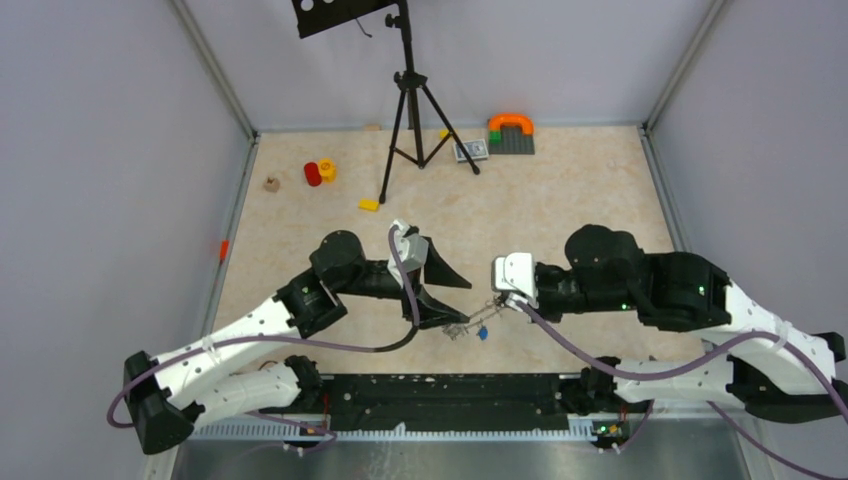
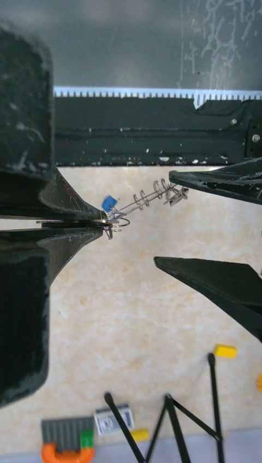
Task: Remove the keys from the keyring
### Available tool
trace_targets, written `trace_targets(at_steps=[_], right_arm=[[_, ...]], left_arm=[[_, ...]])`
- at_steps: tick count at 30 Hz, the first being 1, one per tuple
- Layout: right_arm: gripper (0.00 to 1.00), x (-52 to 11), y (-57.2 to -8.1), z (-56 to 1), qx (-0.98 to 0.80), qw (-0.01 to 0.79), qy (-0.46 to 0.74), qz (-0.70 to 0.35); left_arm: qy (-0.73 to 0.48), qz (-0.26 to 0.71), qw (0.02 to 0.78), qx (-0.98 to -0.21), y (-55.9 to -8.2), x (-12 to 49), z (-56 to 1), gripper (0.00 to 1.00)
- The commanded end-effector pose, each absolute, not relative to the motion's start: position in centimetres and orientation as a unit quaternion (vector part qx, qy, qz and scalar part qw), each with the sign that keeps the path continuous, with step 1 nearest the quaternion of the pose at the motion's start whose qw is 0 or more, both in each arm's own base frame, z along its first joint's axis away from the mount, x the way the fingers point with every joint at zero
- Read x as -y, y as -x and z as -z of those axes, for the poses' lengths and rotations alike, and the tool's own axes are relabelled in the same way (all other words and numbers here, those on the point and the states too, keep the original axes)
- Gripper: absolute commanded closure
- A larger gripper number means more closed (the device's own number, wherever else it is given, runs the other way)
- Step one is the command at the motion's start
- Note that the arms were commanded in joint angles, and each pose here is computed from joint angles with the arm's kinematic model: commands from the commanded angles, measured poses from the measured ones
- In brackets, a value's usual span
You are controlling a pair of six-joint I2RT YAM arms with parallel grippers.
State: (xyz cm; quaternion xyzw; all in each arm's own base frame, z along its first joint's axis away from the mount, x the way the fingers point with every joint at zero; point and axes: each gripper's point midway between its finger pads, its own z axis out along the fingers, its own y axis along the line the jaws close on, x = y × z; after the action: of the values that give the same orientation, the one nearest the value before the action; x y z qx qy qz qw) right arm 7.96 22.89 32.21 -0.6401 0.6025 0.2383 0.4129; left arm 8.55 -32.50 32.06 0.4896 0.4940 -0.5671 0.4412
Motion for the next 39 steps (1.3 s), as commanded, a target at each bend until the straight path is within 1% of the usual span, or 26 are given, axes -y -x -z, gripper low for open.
trace_targets(at_steps=[1,5,12,21,25,28,35,39], right_arm=[[1.00,-23.9,-8.8,-35.3,-0.507,0.487,0.677,-0.217],[1.00,-24.2,-9.4,-35.9,-0.500,0.496,0.680,-0.202],[1.00,-25.2,-9.7,-35.5,-0.506,0.493,0.677,-0.207],[1.00,-26.0,-10.3,-35.3,-0.520,0.495,0.664,-0.208],[1.00,-26.2,-10.3,-35.2,-0.523,0.493,0.663,-0.210],[1.00,-26.4,-10.1,-35.1,-0.522,0.491,0.664,-0.214],[1.00,-26.4,-10.2,-35.2,-0.524,0.493,0.660,-0.216],[1.00,-26.2,-10.3,-35.5,-0.525,0.497,0.656,-0.214]], left_arm=[[-0.494,0.590,0.457,-0.446,-7.7,32.6,-35.4,0.36],[-0.484,0.588,0.464,-0.452,-8.1,32.7,-35.5,0.36],[-0.463,0.590,0.471,-0.464,-8.9,33.1,-36.1,0.35],[-0.449,0.589,0.462,-0.488,-9.5,33.8,-35.6,0.38],[-0.442,0.583,0.463,-0.500,-10.0,34.1,-35.4,0.41],[-0.440,0.578,0.464,-0.507,-10.3,34.2,-35.3,0.46],[-0.443,0.574,0.456,-0.516,-10.5,34.5,-34.9,0.64],[-0.446,0.570,0.451,-0.522,-10.5,34.5,-34.5,0.67]])
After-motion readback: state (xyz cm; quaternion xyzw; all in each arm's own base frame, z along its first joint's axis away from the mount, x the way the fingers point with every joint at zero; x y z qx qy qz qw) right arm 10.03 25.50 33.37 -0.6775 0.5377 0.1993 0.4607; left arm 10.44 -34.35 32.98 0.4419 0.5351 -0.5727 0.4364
